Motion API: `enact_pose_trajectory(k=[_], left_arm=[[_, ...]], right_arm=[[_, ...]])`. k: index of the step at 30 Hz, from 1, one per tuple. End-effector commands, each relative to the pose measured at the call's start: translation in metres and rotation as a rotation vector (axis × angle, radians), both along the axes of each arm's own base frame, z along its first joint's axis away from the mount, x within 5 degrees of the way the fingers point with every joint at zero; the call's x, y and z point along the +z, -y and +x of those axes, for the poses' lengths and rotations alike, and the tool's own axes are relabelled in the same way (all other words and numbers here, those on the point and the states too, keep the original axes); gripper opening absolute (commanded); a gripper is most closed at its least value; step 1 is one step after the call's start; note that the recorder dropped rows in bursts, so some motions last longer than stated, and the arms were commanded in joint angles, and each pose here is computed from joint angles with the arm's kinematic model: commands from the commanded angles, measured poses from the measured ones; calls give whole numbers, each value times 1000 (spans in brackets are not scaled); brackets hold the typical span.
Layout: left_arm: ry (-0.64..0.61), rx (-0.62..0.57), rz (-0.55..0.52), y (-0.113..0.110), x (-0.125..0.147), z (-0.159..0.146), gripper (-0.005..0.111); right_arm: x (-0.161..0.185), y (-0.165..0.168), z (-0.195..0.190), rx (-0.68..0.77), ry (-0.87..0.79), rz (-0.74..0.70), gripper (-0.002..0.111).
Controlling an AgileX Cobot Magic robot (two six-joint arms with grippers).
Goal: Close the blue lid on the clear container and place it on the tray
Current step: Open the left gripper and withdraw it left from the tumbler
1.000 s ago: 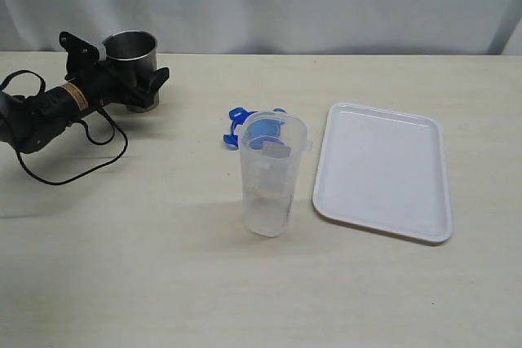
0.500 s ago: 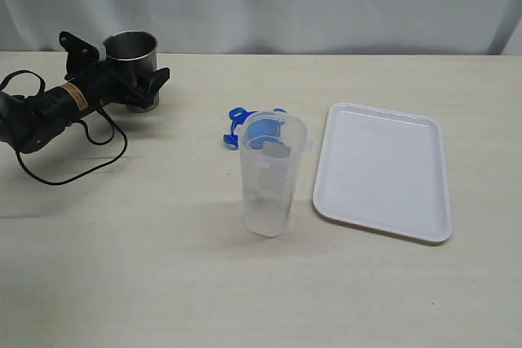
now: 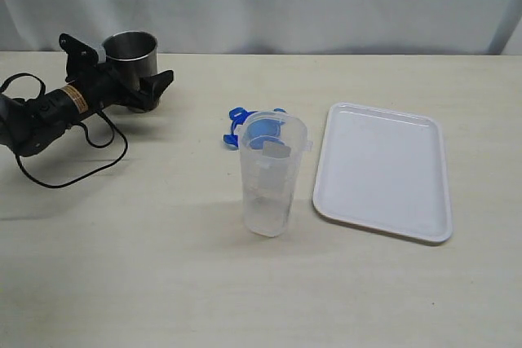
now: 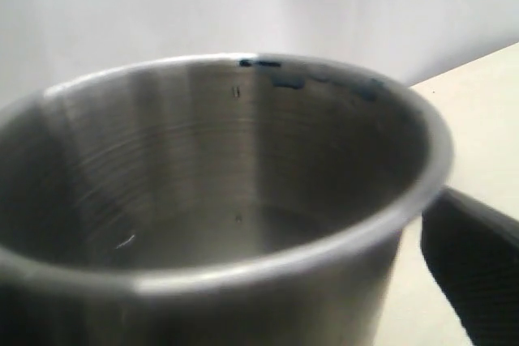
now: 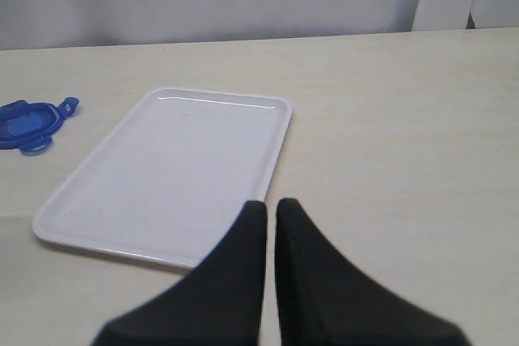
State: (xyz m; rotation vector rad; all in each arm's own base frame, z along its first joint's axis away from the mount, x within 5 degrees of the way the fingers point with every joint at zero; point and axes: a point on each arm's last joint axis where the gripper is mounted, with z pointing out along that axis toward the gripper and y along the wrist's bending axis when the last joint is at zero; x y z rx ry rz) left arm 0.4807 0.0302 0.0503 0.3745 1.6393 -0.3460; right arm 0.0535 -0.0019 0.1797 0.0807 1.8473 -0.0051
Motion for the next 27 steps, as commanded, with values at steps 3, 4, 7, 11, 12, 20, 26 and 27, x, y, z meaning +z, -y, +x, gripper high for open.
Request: enact_pose_trajectory(k=[3,4,7,11,12,20,26,27], left_arm=[[18,-13,-14,1,4,-1,99],[18,-13,-14,1,4,-1,99],[17,-15,-15,1,4,-1,99],[2,-52,2,2,5,-3,99],[-6,-70,5,3,4,-4,99],[-21,-87,-36,-17,6,-9,99],[-25,-99,-19,-27,5,-13,99],[-19,-109,-19,-27,5,-13,99]], right_arm=[[2,0,0,-3,21,-6,4],[2,0,0,-3,21,-6,4],[2,0,0,-3,21,-6,4],[2,0,0,-3,21,-6,4],[2,0,0,-3,21,-6,4],[2,0,0,-3,21,-6,4],[2,0,0,-3,21,-6,4],[2,0,0,-3,21,-6,4]])
